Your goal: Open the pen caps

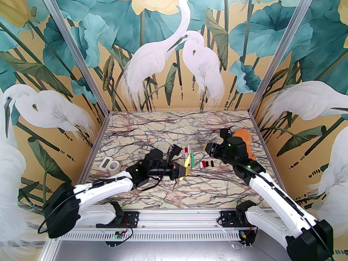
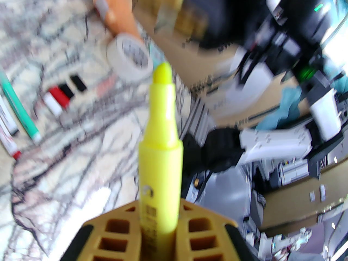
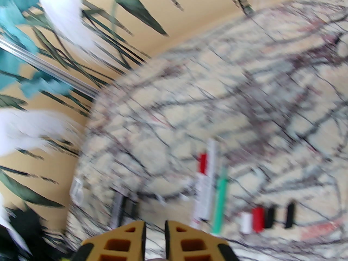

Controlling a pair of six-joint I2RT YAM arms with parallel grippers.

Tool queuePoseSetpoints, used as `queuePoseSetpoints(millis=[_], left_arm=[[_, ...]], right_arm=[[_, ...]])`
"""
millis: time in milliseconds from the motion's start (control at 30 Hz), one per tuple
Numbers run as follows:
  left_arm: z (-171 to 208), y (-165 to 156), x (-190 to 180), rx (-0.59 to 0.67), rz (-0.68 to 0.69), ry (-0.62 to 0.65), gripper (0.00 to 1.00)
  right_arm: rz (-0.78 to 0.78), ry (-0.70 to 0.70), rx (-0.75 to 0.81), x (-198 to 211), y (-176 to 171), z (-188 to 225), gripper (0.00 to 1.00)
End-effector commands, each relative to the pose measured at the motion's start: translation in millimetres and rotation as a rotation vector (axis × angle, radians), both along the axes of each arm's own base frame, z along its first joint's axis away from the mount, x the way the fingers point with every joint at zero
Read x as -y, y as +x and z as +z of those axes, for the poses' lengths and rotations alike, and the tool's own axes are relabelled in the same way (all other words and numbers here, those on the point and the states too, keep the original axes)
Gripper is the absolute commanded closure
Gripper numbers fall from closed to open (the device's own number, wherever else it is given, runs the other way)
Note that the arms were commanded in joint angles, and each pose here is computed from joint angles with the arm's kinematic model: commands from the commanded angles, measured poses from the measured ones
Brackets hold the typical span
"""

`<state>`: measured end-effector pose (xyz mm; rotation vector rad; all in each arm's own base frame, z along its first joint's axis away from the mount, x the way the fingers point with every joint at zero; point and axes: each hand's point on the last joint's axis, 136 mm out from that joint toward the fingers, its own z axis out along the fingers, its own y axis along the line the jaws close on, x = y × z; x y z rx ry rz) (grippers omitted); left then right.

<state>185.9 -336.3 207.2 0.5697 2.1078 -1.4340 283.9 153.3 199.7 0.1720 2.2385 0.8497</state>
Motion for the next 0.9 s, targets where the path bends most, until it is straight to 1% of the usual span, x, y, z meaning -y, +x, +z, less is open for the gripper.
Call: queuePoseSetpoints(millis=[0, 167, 400, 600, 700, 867], left_arm=[[0.7, 10.9, -18.0, 0.002, 0.081, 0.008, 0.98], [0.3, 15.1, -35.6, 0.021, 0.131, 0.046, 0.98], [-9.1, 11.5, -47.5, 0.020, 0.153, 0.083, 0.98], [-15.4, 8.1, -48.0, 0.000, 0.143, 0.090, 0.97], [-18.7, 8.8, -48.4, -0.004, 0.147, 0.102, 0.97], [-21.5, 11.5, -45.4, -0.017, 0.147, 0.103, 0.97]], right_arm=[[0.003, -0.175, -0.101, 23.9, -20.2, -38.2, 0.84], [-0.032, -0.254, -0.195, 42.1, -25.3, -69.8, 0.83], [-0.032, -0.346, -0.265, 50.8, -12.3, -102.4, 0.81], [-0.037, -0.379, -0.297, 58.1, 6.5, -128.5, 0.81], [-0.046, -0.359, -0.311, 59.2, 14.1, -134.9, 0.81], [-0.094, -0.374, -0.371, 70.9, 20.8, -149.2, 0.81]])
